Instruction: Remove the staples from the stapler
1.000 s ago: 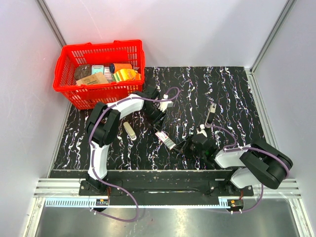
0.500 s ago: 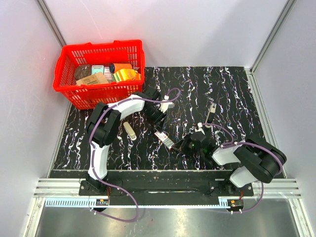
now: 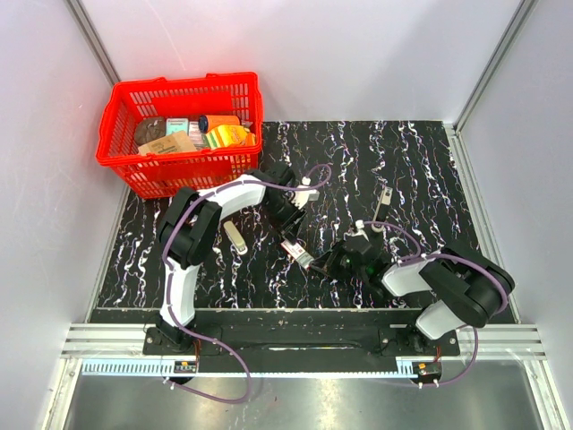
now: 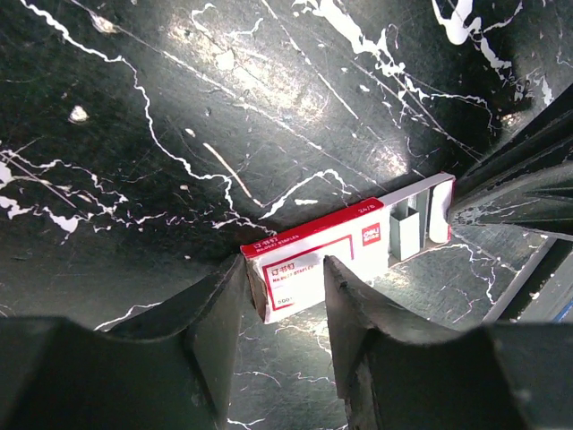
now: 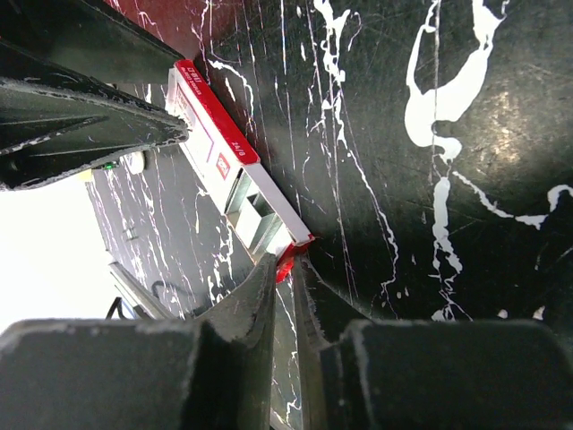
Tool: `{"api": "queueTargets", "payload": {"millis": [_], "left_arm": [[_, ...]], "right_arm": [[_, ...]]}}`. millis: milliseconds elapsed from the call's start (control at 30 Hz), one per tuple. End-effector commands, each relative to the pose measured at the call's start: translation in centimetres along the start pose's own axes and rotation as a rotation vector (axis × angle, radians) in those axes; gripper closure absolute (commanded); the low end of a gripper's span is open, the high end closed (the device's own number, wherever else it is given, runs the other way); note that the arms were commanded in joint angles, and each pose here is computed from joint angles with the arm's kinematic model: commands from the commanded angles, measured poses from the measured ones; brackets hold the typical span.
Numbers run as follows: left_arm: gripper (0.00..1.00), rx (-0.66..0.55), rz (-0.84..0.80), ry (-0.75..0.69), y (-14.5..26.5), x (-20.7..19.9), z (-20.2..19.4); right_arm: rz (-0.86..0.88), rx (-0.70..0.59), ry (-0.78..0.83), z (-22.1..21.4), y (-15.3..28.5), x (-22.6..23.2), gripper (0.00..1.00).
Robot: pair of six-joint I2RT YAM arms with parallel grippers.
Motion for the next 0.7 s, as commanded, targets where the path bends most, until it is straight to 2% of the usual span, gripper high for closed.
{"api": "queueTargets", "payload": {"millis": [0, 167, 667], "left_arm": [[0.56, -0.014, -0.022, -0.043, 0.2, -1.1, 0.0], [0.56, -0.01, -0.023, -0.048, 0.1, -1.2, 0.0], [0.59, 0.002, -0.027, -0.058, -0.2, -1.5, -0.2]], "right_arm": [[0.009, -0.014, 0.027, 0.6, -0.6, 0.4, 0.82], [0.017, -0.006, 0.032, 0.6, -1.2, 0.5, 0.82], [0.183, 0.048, 0.056, 0.1, -3.1, 0.7, 0.83]]}}
Point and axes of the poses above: each gripper's point midway between its finger pads, its own y axis back along the fingers, its own x axis along the line the jaws close on, z = x × y, the point moved 8 cm from there along y, back along the fingers, and after that the axes turned 1 degree about y, right-handed, at the moved point
